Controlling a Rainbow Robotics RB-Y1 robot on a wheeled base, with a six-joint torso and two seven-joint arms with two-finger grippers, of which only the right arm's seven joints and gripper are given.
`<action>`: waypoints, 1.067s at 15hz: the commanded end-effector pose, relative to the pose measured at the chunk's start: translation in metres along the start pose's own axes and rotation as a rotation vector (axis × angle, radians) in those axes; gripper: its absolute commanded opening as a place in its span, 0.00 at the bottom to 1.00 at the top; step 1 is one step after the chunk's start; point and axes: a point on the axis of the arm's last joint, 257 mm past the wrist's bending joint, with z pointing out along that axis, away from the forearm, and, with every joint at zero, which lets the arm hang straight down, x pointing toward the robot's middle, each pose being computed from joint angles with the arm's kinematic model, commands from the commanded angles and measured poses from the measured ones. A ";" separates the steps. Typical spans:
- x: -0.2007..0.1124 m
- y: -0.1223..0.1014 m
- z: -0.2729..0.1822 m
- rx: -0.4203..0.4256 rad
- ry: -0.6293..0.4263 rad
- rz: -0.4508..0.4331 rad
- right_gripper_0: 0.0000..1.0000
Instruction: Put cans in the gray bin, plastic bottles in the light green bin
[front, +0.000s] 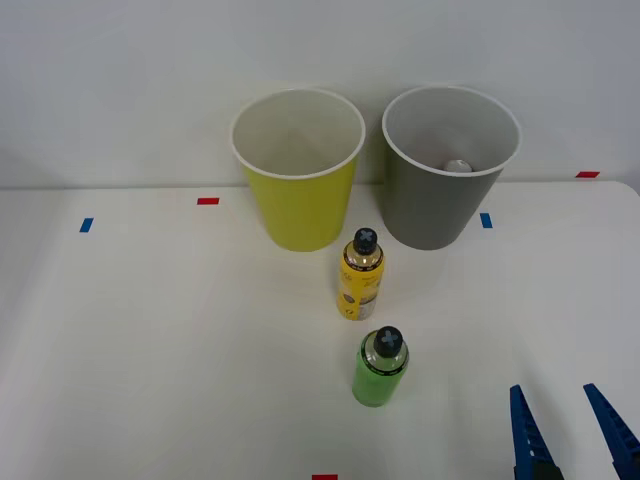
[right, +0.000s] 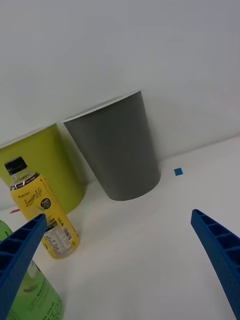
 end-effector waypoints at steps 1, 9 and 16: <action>0.004 -0.011 -0.009 0.033 -0.019 -0.062 1.00; 0.009 -0.015 -0.024 0.076 -0.169 0.046 1.00; -0.012 -0.010 -0.026 0.060 -0.163 -0.050 1.00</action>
